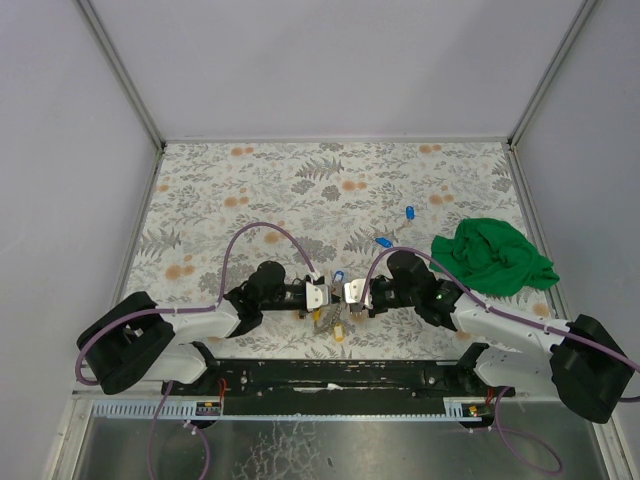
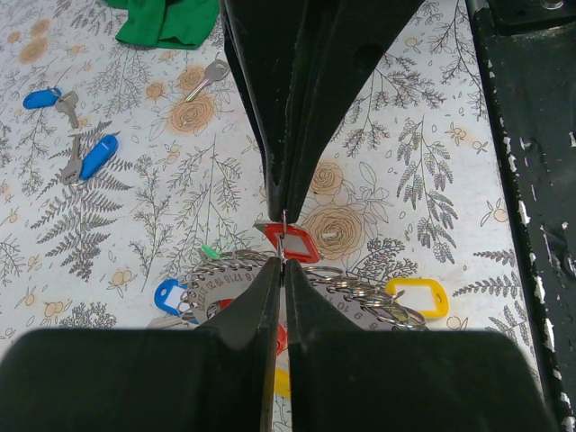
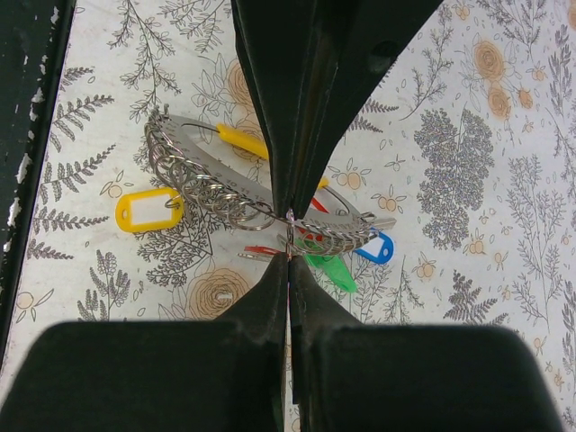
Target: Put the keys on the keyring
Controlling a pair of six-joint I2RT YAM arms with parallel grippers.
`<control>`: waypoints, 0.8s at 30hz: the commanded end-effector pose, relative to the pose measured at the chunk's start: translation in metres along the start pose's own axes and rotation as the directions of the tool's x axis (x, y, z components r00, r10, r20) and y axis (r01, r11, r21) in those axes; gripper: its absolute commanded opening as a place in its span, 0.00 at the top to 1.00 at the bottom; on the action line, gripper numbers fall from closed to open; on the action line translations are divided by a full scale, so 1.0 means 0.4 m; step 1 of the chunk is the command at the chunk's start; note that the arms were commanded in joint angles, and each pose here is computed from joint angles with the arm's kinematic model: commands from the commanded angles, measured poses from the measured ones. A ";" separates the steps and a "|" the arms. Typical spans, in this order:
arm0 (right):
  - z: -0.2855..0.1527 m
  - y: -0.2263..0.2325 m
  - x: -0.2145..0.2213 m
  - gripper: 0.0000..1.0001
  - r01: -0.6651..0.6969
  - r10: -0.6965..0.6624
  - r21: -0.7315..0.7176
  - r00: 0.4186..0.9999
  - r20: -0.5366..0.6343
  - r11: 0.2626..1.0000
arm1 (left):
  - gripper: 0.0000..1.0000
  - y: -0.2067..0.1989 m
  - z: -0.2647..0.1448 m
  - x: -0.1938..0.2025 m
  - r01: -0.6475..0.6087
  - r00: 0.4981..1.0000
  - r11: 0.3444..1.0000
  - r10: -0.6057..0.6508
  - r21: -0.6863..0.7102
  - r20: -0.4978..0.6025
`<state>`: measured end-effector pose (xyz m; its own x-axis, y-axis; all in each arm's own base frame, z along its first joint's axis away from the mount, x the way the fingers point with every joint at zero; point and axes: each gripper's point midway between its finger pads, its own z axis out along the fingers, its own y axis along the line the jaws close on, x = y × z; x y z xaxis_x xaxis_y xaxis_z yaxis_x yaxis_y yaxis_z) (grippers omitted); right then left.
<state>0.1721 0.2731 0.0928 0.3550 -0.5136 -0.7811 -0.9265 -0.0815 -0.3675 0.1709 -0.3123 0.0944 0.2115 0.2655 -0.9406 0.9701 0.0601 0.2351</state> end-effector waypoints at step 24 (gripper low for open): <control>-0.001 -0.013 -0.029 1.00 0.031 -0.032 0.025 0.999 0.028 0.999 | 1.00 0.023 0.011 -0.038 -0.037 0.999 0.999 0.037 -0.009 0.038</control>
<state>0.1748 0.2708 0.0923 0.3554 -0.5307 -0.7695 -0.9225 -0.0667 -0.3801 0.1712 -0.3126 0.0949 0.2125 0.2649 -0.9406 0.9698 0.0605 0.2362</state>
